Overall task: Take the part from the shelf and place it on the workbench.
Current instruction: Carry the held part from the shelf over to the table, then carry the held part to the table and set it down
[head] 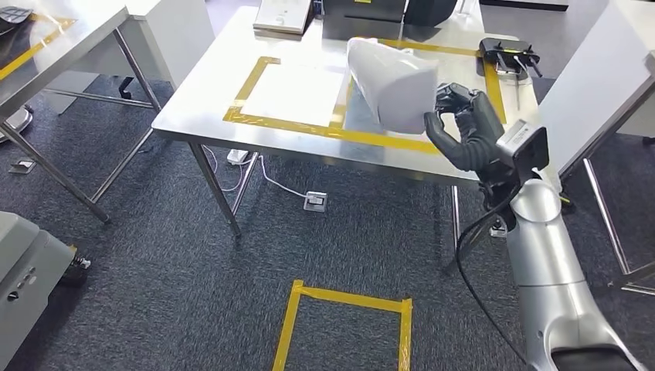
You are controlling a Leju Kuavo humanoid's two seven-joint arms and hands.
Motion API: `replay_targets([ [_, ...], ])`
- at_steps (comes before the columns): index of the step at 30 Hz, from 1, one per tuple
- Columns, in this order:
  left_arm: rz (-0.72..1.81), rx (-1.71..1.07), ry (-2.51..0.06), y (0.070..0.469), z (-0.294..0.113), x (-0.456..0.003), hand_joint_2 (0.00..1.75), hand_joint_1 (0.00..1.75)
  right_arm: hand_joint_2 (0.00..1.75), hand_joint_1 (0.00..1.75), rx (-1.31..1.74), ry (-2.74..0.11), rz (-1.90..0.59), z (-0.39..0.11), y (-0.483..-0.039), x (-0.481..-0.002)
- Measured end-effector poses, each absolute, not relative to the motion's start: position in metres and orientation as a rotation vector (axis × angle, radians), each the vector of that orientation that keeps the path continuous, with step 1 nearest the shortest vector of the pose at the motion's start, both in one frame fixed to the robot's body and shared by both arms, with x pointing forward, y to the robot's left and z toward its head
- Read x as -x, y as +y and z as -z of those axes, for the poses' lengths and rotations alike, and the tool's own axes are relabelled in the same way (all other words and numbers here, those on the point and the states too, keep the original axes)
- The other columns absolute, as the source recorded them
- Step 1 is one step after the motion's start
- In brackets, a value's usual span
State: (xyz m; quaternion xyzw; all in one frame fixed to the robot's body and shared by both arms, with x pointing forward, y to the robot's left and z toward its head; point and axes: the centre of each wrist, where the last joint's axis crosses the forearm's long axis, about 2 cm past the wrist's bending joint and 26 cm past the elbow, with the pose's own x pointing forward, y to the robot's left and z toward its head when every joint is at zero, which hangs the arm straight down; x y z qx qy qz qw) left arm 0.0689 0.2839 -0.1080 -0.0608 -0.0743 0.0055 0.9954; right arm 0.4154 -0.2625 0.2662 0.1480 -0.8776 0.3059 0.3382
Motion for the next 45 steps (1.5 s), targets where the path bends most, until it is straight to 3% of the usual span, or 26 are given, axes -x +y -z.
replay_targets([
  [18,0.023,0.12,-0.145,0.283,0.106,-0.079,1.75,0.0,1.75,1.75,-0.09,-2.206,-0.69,-0.301,-0.266,-0.482],
  [29,0.119,0.099,-0.116,0.287,0.106,-0.082,1.75,0.0,1.75,1.75,0.163,-1.995,-0.71,-0.325,-0.254,-0.503],
  [40,0.17,0.107,-0.139,0.279,0.103,-0.094,1.75,0.0,1.75,1.75,0.382,-1.722,-0.684,-0.317,-0.281,-0.509],
  [44,0.159,0.113,-0.158,0.278,0.102,-0.098,1.75,0.0,0.0,0.0,0.421,-1.67,-0.656,-0.311,-0.295,-0.508],
  [45,0.156,0.114,-0.158,0.277,0.102,-0.098,1.75,0.0,0.0,0.0,0.43,-1.662,-0.65,-0.31,-0.299,-0.508],
])
